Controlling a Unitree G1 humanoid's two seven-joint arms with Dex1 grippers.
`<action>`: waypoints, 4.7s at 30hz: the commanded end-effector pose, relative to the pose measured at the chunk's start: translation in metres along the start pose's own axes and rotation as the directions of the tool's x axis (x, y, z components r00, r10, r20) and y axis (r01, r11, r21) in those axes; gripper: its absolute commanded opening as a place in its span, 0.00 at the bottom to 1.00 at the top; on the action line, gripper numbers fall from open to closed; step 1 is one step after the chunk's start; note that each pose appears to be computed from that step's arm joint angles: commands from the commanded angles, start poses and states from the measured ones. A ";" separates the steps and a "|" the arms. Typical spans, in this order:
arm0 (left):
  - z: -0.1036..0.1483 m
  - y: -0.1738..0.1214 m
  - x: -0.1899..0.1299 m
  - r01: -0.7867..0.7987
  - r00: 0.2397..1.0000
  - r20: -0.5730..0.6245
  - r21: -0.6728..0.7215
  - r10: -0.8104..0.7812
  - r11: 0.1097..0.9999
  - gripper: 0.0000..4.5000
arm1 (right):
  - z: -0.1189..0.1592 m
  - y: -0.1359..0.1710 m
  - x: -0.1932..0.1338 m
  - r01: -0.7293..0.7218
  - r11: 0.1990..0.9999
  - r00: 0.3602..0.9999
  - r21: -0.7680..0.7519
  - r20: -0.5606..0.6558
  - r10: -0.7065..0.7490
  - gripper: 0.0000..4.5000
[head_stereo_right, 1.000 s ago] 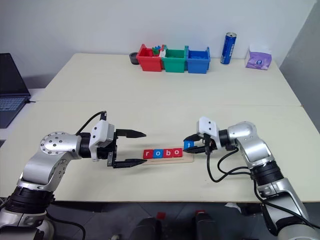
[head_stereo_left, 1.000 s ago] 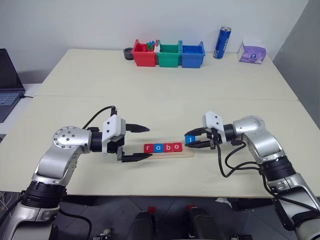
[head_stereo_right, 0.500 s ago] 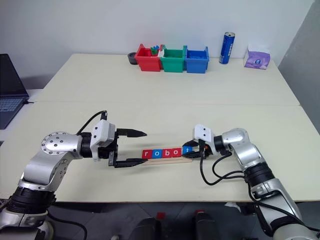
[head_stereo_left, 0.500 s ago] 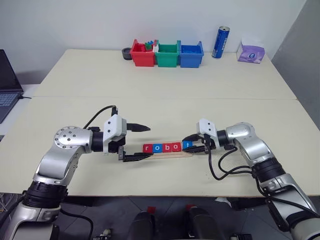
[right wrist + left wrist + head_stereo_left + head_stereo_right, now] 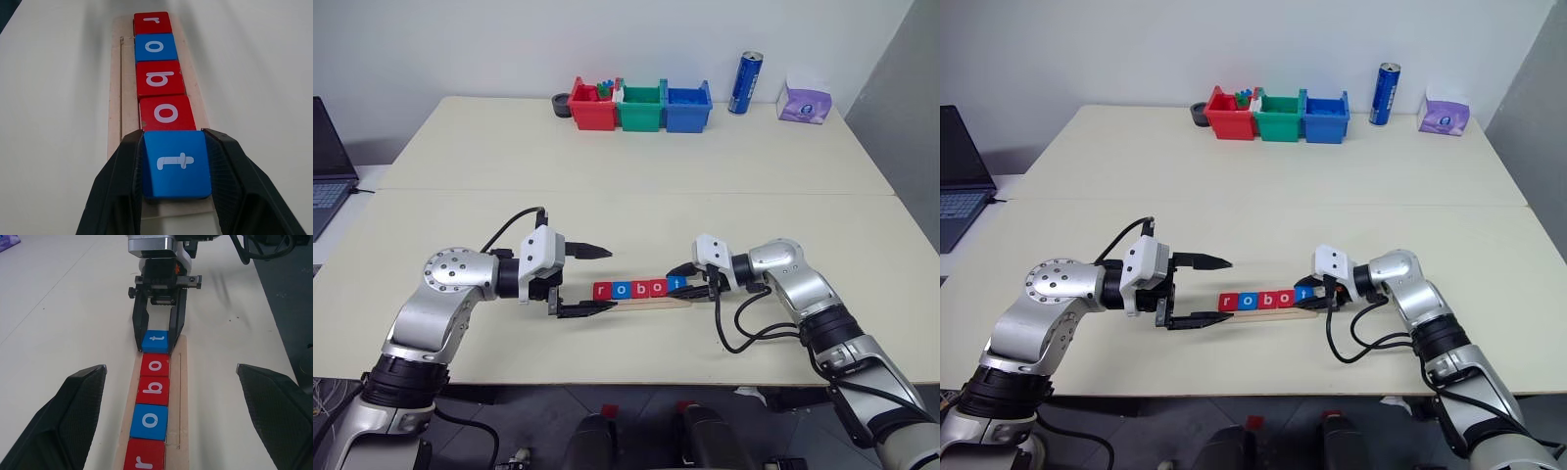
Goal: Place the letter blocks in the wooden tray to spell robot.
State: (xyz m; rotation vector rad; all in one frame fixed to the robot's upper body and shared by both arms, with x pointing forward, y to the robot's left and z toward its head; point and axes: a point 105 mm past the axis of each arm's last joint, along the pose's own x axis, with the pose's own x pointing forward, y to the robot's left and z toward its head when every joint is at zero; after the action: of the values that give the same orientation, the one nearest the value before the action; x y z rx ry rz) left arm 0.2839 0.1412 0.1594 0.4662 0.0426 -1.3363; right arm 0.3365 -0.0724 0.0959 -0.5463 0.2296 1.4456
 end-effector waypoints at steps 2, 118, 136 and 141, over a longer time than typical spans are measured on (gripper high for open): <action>0.007 0.001 0.000 -0.001 1.000 0.004 0.043 0.001 0.999 1.00 | 0.008 -0.005 -0.002 0.000 0.999 1.000 -0.045 0.003 0.001 0.36; 0.007 0.007 0.002 -0.006 1.000 0.001 0.046 0.006 0.999 1.00 | 0.033 0.018 -0.018 0.054 0.992 0.987 0.117 0.145 -0.071 0.01; -0.028 -0.016 -0.065 -0.165 0.973 -0.187 -0.148 0.136 0.975 1.00 | 0.027 0.044 -0.058 0.089 0.994 0.995 0.060 0.030 -0.091 0.90; -0.027 -0.013 -0.075 -0.212 0.955 -0.238 -0.142 0.175 0.967 1.00 | 0.038 0.044 -0.058 0.055 0.997 0.998 0.045 0.042 -0.056 1.00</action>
State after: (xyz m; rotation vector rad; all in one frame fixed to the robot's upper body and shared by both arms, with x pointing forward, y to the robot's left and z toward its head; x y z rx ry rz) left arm 0.2595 0.2175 0.1403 0.4239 0.3218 -1.0889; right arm 0.2814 -0.1067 0.1331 -0.4652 0.2509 1.3718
